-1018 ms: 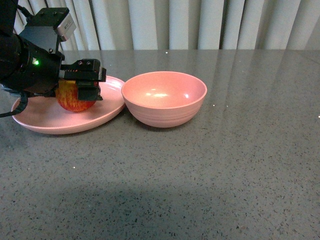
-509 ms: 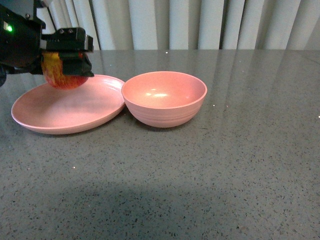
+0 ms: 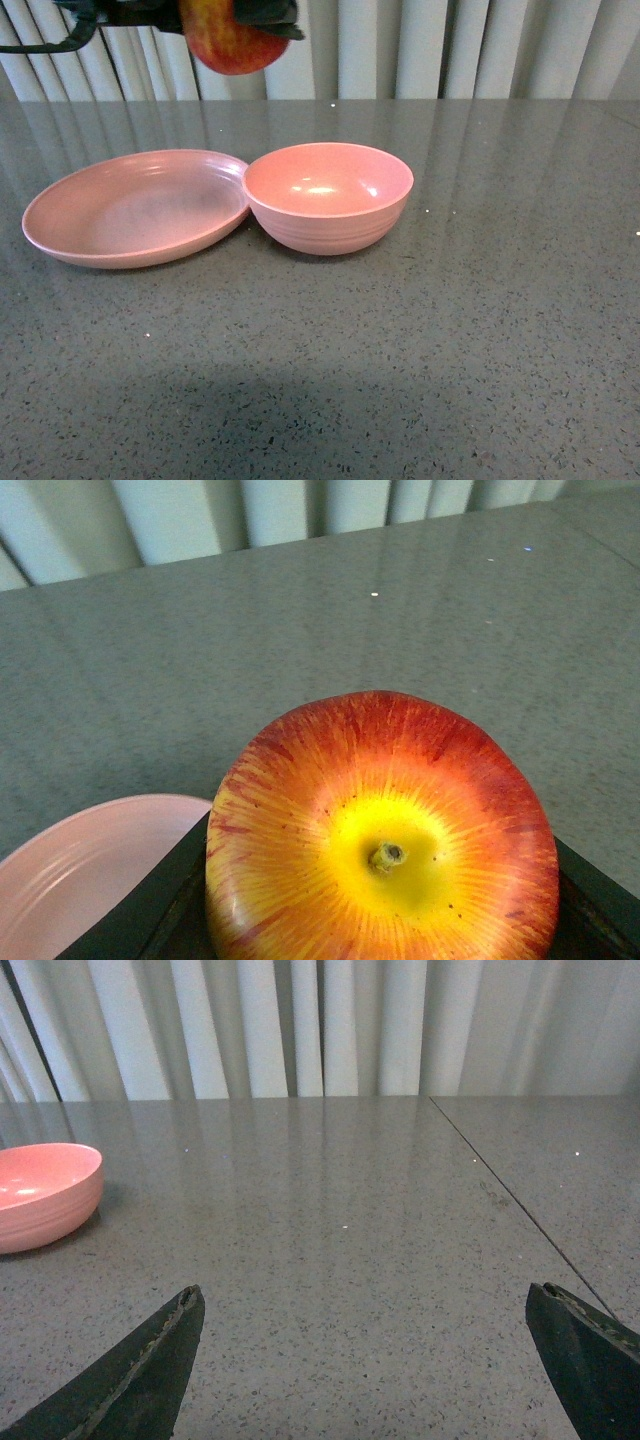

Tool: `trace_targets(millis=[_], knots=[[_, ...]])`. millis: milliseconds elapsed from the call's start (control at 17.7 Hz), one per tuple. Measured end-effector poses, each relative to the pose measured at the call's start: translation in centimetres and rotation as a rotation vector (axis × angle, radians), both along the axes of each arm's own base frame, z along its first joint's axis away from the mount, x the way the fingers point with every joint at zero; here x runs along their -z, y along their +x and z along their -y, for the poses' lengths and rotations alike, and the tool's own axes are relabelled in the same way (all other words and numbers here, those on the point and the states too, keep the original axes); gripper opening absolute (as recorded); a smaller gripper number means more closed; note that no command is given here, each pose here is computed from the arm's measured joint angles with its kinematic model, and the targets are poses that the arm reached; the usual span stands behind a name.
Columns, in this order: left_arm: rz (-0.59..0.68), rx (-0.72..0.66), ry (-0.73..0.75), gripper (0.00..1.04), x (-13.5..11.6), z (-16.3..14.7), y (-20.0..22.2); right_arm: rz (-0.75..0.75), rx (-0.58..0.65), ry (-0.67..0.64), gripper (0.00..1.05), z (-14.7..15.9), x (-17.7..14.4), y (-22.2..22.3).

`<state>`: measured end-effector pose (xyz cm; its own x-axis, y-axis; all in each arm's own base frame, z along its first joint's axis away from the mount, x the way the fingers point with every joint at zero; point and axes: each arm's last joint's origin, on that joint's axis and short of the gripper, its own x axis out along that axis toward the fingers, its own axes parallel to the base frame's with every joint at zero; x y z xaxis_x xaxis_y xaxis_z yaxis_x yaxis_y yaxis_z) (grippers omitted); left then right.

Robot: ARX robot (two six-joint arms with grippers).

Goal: Move apple from plate to bowl

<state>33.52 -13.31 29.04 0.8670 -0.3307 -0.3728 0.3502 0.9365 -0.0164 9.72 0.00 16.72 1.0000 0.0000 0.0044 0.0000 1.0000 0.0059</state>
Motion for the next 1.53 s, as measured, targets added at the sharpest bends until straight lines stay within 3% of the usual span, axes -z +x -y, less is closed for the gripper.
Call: trace_targets(millis=[113, 170, 283, 735, 1527], knots=[[-0.009, 0.048, 0.006, 0.70, 0.4, 2.4, 0.1, 0.000, 0.000, 0.000, 0.98, 0.0, 0.0, 0.0], [-0.048, 0.075, 0.022, 0.70, 1.9, 3.7, 0.3, 0.000, 0.000, 0.000, 0.98, 0.0, 0.0, 0.0], [-0.066, 0.086, 0.027, 0.70, 2.7, 4.3, 0.4, 0.000, 0.000, 0.000, 0.98, 0.0, 0.0, 0.0], [-0.150, 0.081, 0.043, 0.70, 6.1, 5.2, 1.5, 0.000, 0.000, 0.000, 0.98, 0.0, 0.0, 0.0], [-0.240, 0.049, 0.038, 0.69, 8.6, 5.3, 3.3, 0.000, 0.000, 0.000, 0.98, 0.0, 0.0, 0.0]])
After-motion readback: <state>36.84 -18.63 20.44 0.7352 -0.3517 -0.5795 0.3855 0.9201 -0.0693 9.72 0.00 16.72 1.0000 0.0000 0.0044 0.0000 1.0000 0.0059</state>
